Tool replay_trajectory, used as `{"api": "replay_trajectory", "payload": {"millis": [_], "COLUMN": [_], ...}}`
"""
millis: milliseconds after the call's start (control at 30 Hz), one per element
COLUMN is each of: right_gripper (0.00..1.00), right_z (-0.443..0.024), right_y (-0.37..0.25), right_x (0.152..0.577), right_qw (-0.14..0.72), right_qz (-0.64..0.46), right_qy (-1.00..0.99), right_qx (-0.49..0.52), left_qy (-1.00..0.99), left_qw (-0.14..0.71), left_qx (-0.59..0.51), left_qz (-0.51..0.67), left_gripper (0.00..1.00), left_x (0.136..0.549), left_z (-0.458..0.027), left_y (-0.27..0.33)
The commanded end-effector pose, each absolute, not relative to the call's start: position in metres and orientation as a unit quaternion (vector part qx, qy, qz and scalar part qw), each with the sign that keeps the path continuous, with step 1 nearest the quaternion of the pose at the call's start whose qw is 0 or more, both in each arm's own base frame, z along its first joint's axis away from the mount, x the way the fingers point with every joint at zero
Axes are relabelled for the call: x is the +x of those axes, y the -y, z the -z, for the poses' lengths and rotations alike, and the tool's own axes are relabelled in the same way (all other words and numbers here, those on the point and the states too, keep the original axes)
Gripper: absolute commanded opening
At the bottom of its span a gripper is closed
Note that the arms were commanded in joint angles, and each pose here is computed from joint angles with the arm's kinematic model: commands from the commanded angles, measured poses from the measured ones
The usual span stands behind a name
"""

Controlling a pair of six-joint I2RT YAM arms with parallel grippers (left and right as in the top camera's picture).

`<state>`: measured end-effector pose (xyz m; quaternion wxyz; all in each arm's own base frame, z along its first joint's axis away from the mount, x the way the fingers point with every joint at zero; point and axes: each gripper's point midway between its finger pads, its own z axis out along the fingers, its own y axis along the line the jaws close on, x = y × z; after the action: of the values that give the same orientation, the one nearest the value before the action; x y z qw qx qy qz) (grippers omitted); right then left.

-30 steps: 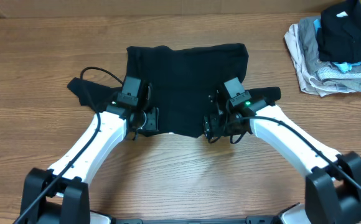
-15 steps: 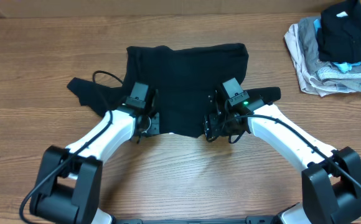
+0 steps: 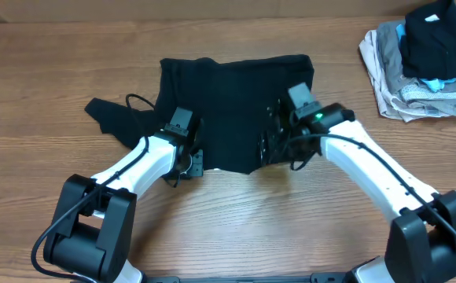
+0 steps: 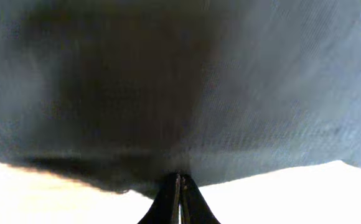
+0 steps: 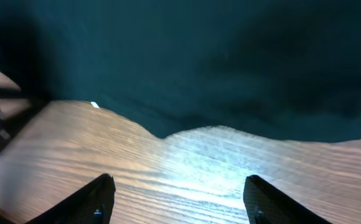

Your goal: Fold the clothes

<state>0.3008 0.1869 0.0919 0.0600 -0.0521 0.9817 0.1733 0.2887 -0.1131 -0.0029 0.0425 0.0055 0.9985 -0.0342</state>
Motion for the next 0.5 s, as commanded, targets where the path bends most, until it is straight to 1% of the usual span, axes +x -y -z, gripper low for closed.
{"api": "replay_trajectory", "payload": {"millis": [0, 100, 267, 333, 467], "right_gripper": [0.71, 0.71, 0.71, 0.71, 0.71], "right_z": [-0.135, -0.151, -0.164, -0.167, -0.171], "right_y": [-0.181, -0.176, -0.18, -0.183, -0.184], "right_x": [0.326, 0.342, 0.369, 0.377, 0.382], "right_qw": [0.115, 0.144, 0.204, 0.22, 0.231], "right_qz": [-0.193, -0.198, -0.21, -0.214, -0.216], "right_qy": [-0.974, -0.969, -0.954, -0.95, -0.946], "right_qx": [-0.038, -0.041, -0.065, -0.067, -0.068], "left_qy": [-0.998, -0.994, -0.991, -0.992, -0.995], "left_qw": [-0.042, -0.088, -0.123, -0.116, -0.07], "left_qx": [-0.003, 0.001, -0.001, -0.001, 0.003], "left_qz": [0.05, 0.065, 0.056, 0.056, 0.072], "left_gripper": [0.04, 0.04, 0.04, 0.04, 0.04], "left_x": [0.25, 0.23, 0.213, 0.216, 0.243], "left_z": [0.018, 0.015, 0.012, 0.012, 0.007], "left_y": [0.117, 0.12, 0.116, 0.116, 0.126]}}
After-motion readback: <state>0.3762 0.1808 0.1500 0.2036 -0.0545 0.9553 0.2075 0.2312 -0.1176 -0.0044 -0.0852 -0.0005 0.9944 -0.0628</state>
